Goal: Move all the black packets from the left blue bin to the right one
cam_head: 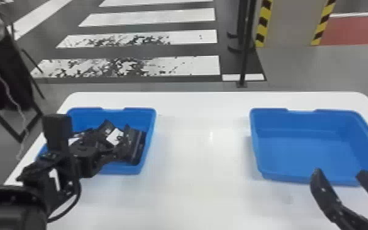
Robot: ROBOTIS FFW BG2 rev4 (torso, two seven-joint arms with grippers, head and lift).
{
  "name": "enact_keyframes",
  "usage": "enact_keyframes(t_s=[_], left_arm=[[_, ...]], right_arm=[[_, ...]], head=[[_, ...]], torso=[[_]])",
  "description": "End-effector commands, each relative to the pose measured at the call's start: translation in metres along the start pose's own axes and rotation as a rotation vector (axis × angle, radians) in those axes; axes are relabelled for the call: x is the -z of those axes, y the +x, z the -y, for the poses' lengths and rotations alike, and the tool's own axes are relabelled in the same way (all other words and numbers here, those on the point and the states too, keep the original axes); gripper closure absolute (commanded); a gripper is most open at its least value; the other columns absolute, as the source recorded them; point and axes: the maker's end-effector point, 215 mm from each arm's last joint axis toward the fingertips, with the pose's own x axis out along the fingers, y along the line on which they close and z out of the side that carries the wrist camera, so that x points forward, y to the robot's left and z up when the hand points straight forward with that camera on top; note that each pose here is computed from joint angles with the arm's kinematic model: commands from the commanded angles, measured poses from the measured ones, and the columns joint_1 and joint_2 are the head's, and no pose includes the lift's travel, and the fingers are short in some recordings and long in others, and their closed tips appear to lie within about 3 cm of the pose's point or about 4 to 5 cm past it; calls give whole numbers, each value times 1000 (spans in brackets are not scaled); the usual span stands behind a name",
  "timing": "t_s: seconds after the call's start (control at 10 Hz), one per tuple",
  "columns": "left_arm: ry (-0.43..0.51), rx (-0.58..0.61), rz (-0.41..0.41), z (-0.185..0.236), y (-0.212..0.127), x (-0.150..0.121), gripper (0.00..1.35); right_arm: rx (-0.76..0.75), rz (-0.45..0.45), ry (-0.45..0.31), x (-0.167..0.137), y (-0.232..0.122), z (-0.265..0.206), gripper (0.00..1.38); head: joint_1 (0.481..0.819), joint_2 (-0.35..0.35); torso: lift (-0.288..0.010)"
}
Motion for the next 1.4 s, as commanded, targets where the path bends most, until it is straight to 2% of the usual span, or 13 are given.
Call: enact_keyframes(t_s=[0.0, 0.2, 0.4, 0.5, 0.6, 0.7, 0.8, 0.9, 1.0, 1.2, 1.3], left_arm=[[-11, 36, -59, 11, 9, 14, 197], [-17, 108, -118, 24, 27, 28, 205], [-30, 96, -160, 18, 29, 37, 268], [-24, 99, -154, 16, 33, 34, 456], [-15, 96, -157, 14, 34, 31, 734], [-8, 90, -175, 11, 35, 32, 811], [-12, 96, -195, 10, 39, 35, 811], [13, 76, -233, -1, 41, 37, 912], [41, 62, -242, -3, 42, 38, 1216], [58, 69, -213, -2, 38, 31, 1220], [68, 60, -172, -2, 22, 16, 1220]], right_arm=[[1, 0, 4, 1, 0, 0, 205], [-2, 2, 9, 1, 1, -1, 205], [-4, 3, 15, 2, 3, -1, 205], [-3, 1, 17, 3, 2, -1, 205], [-4, -1, 20, 4, 2, -1, 205], [-4, 0, 22, 4, 2, -1, 205], [-6, -2, 26, 5, 2, -2, 205], [-6, -1, 30, 5, 3, -2, 205], [-7, -2, 34, 6, 3, -1, 205], [-10, -2, 42, 7, 3, -3, 205], [-11, 2, 41, 5, 4, -3, 205]], head=[[695, 118], [695, 100], [695, 83], [695, 88], [695, 90], [695, 93], [695, 96], [695, 97], [695, 99], [695, 116], [695, 117]], torso=[[-185], [-185], [-185], [-185], [-185], [-185], [-185], [-185], [-185], [-185], [-185]])
